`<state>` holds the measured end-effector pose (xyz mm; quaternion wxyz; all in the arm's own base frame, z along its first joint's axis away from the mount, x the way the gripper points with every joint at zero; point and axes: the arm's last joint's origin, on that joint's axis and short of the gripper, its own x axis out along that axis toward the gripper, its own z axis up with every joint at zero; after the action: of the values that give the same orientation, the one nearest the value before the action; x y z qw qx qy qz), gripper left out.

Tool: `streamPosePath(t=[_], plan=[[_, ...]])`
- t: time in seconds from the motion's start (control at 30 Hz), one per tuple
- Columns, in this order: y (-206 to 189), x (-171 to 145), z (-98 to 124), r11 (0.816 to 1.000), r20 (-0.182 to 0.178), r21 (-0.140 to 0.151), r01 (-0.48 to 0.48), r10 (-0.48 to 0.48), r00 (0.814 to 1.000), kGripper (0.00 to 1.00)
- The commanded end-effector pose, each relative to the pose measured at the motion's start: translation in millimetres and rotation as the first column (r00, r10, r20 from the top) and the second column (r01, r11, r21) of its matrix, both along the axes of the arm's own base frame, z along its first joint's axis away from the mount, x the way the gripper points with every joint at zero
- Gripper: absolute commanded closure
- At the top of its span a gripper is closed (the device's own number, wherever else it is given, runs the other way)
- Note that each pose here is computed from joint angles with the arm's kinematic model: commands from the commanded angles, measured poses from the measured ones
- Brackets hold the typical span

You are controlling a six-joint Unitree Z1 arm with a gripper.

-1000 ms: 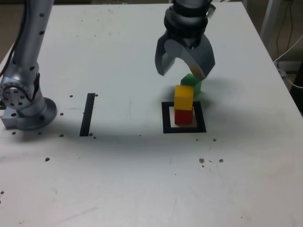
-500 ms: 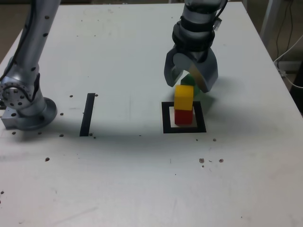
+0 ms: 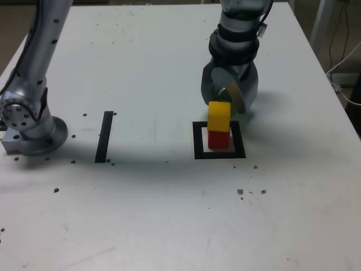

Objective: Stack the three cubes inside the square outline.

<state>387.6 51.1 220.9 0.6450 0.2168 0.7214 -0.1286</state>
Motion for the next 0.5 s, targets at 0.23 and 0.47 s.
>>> streamPosePath(t=[0.23, 0.47], plan=[[-8.9, -5.5, 45.8, 1.0, 0.049, -0.002, 0.006, -0.005, 0.999, 0.92], [-19.7, -21.0, 85.9, 0.999, 0.026, -0.016, -0.041, 0.041, 0.999, 0.92]])
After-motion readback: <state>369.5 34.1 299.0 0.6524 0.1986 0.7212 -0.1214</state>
